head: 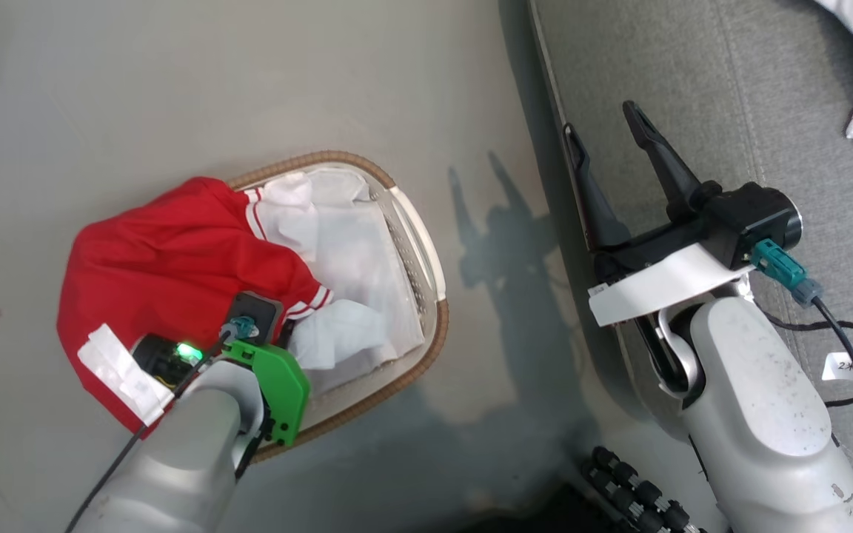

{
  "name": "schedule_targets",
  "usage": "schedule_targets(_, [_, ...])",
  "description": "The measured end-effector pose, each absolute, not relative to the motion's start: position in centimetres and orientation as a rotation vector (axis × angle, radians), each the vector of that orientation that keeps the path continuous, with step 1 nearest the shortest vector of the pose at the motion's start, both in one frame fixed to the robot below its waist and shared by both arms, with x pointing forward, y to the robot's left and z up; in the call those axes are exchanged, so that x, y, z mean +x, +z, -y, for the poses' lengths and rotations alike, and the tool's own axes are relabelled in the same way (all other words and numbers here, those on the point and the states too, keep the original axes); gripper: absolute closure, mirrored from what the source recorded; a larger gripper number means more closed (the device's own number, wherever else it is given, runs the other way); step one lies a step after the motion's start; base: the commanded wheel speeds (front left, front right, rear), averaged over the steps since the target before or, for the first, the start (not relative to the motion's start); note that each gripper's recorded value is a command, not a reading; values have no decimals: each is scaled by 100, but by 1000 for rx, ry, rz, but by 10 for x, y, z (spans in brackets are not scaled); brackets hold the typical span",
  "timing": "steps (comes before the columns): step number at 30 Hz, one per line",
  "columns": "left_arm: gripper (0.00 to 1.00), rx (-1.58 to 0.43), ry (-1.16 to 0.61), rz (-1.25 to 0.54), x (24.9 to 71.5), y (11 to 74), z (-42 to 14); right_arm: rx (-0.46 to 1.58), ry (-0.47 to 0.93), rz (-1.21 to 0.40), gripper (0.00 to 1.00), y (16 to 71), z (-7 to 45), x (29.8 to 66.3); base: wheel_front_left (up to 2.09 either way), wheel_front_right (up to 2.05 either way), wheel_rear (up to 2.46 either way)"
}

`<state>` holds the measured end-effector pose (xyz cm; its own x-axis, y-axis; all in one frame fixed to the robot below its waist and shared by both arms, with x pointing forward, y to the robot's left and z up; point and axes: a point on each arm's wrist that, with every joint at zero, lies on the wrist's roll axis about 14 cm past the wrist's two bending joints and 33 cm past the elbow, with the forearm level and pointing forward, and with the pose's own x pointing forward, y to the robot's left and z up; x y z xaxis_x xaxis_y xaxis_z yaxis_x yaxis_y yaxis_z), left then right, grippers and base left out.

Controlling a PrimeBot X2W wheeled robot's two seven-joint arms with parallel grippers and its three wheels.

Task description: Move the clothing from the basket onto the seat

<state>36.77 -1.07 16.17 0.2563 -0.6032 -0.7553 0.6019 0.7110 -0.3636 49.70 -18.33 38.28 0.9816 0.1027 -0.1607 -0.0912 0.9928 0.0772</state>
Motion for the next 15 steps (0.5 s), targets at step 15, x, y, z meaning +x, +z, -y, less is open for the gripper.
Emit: schedule_targets(15, [100,-203,-642,-690,401,289,16,71,109,-106,0,435,172,454,0,0,0])
